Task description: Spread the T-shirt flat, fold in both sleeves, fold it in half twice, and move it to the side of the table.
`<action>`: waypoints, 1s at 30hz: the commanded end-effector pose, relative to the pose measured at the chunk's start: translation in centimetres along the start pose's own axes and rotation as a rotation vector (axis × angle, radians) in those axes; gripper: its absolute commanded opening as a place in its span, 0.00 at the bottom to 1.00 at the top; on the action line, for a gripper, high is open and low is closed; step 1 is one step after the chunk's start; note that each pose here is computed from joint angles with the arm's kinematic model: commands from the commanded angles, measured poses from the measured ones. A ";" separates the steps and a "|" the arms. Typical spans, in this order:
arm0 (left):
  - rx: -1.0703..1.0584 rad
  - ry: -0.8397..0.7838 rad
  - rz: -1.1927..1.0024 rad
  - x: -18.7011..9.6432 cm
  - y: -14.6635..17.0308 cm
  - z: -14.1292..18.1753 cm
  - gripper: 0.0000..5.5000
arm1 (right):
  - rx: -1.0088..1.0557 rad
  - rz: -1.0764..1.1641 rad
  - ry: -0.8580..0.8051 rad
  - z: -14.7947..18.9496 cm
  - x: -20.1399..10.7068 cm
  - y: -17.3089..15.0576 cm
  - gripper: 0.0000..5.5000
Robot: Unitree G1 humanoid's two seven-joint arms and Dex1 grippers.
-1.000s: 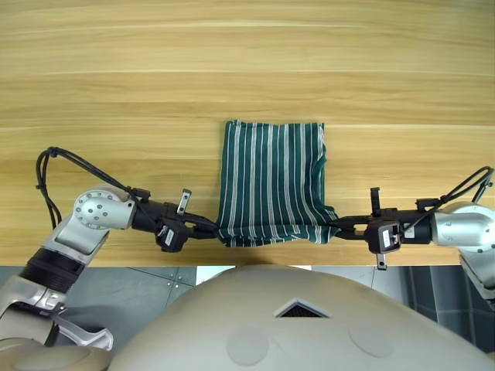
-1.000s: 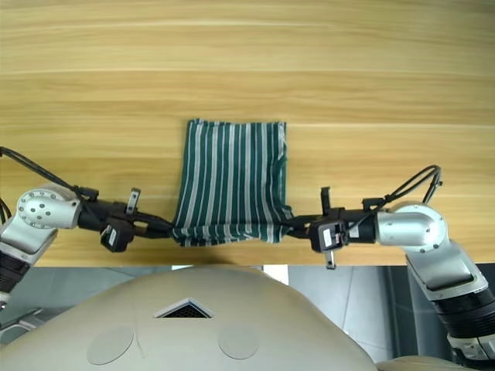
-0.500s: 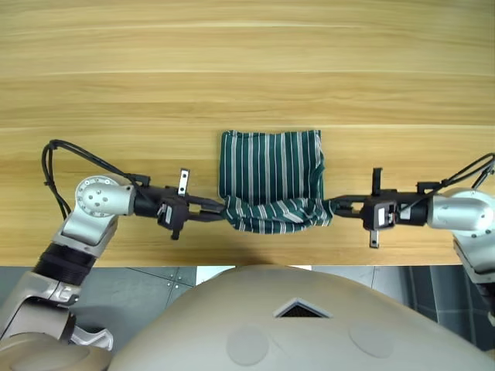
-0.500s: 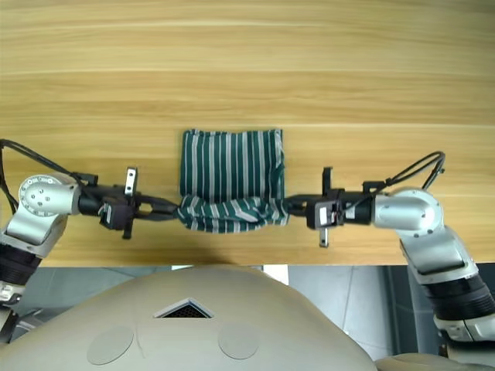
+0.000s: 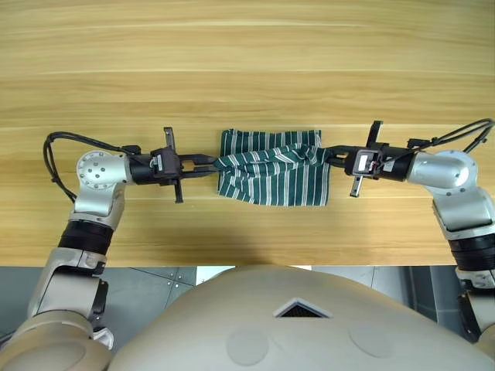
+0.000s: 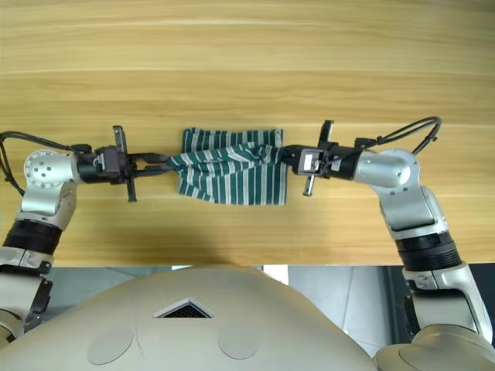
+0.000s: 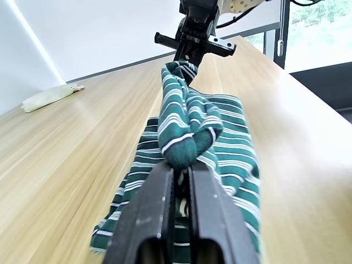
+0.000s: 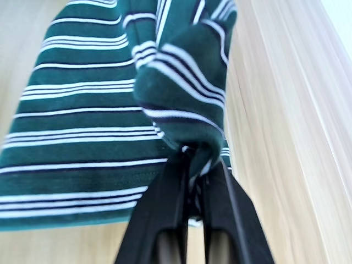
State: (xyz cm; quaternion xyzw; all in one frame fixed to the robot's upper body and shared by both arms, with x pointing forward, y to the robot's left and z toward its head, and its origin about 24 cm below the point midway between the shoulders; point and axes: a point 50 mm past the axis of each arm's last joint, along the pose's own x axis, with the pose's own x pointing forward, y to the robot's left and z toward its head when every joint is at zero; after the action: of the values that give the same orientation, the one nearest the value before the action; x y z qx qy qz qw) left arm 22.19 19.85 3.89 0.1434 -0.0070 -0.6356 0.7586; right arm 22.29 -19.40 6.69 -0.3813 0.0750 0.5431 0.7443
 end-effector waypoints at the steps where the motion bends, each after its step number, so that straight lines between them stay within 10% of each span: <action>1: -0.025 0.040 0.108 0.3 2.0 -1.0 0.03 | -0.021 -0.048 0.054 -0.8 0.8 -1.4 0.02; 20: -0.252 0.250 0.251 3.3 3.3 -6.3 0.10 | 0.087 -0.025 0.200 -6.0 6.2 -0.2 0.02; 30: -0.560 0.198 0.591 2.7 7.2 -6.6 0.42 | 0.543 -0.367 -0.031 -6.3 4.7 -5.0 0.38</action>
State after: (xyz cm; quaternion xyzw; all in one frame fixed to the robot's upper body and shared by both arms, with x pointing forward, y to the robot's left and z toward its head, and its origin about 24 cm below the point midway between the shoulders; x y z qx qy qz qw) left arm 30.21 19.15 -1.39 0.0189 0.1800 -0.3900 0.9028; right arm 29.01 -20.02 1.01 -0.2204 0.1479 0.3945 0.8797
